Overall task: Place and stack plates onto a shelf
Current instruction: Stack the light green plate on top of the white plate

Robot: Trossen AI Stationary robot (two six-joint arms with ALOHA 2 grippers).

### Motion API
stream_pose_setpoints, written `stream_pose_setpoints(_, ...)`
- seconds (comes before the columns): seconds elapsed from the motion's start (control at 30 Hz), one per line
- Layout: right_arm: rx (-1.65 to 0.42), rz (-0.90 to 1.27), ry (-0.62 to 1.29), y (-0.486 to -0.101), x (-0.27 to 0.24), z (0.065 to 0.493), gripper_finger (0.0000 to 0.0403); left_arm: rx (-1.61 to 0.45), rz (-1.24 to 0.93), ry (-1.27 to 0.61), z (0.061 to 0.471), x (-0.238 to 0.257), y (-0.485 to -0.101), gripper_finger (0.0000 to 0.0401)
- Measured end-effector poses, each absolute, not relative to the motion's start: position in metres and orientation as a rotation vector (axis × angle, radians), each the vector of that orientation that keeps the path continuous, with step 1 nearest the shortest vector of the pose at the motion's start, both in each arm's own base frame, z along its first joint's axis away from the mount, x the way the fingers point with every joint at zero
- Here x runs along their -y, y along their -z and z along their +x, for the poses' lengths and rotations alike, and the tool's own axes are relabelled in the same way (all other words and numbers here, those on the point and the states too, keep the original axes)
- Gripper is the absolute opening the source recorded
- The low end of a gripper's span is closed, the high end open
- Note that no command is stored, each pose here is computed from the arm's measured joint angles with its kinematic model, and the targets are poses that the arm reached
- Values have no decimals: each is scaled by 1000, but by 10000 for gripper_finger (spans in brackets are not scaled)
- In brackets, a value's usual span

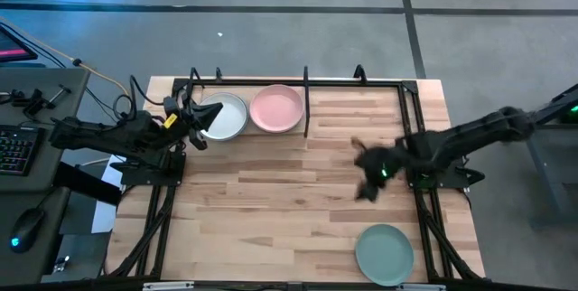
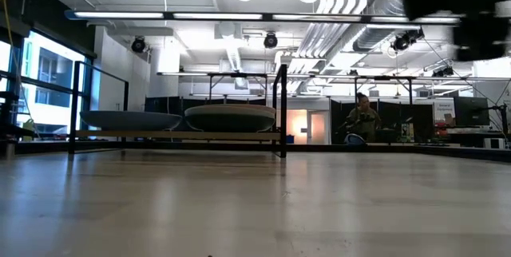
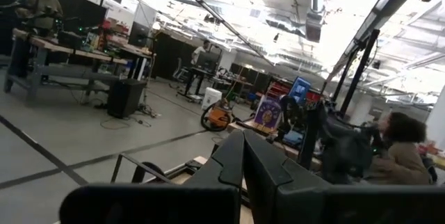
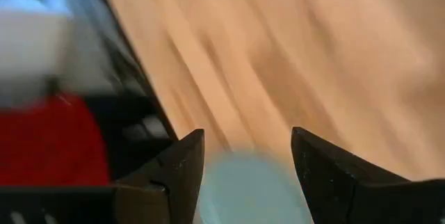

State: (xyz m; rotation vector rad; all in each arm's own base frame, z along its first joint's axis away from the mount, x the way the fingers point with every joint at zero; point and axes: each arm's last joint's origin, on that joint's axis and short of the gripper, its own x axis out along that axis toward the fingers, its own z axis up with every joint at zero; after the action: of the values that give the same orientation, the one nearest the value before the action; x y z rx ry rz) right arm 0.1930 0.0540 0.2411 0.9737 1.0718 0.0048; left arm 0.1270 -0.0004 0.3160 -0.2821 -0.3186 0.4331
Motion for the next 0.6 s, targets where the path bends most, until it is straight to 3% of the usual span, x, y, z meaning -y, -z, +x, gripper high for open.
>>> stream_pose_setpoints(0.23, -1489, 908, 156, -219, -109, 151, 197, 307, -279, -458, 127, 0, -315, 0)
stream_pose_setpoints(0.6, -1633, 762, 392, -177, -155, 141, 197, 304, -279, -461, 127, 0, -314, 0)
